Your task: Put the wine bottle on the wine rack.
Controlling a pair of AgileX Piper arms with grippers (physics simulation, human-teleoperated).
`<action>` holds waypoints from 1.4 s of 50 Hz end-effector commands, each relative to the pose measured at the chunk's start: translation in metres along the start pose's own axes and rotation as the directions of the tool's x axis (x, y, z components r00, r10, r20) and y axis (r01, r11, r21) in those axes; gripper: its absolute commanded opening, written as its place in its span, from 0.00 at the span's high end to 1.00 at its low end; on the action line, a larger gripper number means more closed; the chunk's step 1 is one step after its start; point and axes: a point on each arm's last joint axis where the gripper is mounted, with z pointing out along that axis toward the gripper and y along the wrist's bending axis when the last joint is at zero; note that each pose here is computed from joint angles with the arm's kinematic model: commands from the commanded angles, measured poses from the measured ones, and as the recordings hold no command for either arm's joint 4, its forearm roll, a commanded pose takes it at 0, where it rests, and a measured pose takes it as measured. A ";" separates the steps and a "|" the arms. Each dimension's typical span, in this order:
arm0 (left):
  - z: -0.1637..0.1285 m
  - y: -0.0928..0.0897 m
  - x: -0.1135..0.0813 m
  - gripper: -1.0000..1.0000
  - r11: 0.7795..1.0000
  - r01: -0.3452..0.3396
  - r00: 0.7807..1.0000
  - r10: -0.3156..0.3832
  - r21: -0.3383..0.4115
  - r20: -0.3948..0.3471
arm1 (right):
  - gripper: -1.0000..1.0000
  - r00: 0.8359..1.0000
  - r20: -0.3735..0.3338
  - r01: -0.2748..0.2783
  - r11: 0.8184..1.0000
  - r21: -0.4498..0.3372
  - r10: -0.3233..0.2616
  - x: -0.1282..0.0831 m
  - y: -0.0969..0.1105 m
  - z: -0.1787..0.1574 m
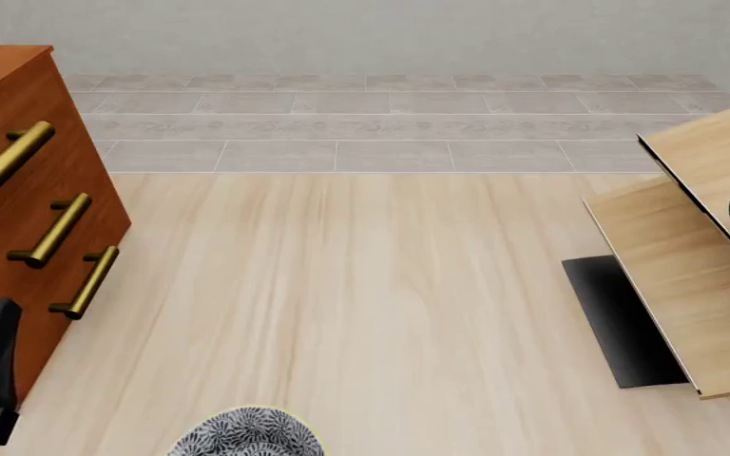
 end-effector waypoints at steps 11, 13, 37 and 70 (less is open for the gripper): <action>0.000 0.000 -0.001 0.00 1.000 0.003 1.000 -0.003 0.002 0.002 | 0.00 0.993 -0.065 0.103 0.994 0.027 -0.101 0.023 0.000 0.003; 0.000 0.000 -0.001 0.00 1.000 0.003 1.000 -0.003 0.003 0.002 | 0.00 0.993 -0.065 0.101 0.995 0.026 -0.100 0.023 0.000 0.003; 0.000 0.000 -0.003 0.00 1.000 0.007 1.000 -0.007 -0.002 0.007 | 0.00 0.996 -0.024 0.081 0.997 0.002 -0.081 0.007 0.012 -0.021; -0.001 0.001 -0.009 0.00 1.000 0.003 1.000 -0.003 -0.004 0.014 | 0.00 0.993 0.046 0.116 0.986 -0.116 -0.112 -0.005 0.040 -0.072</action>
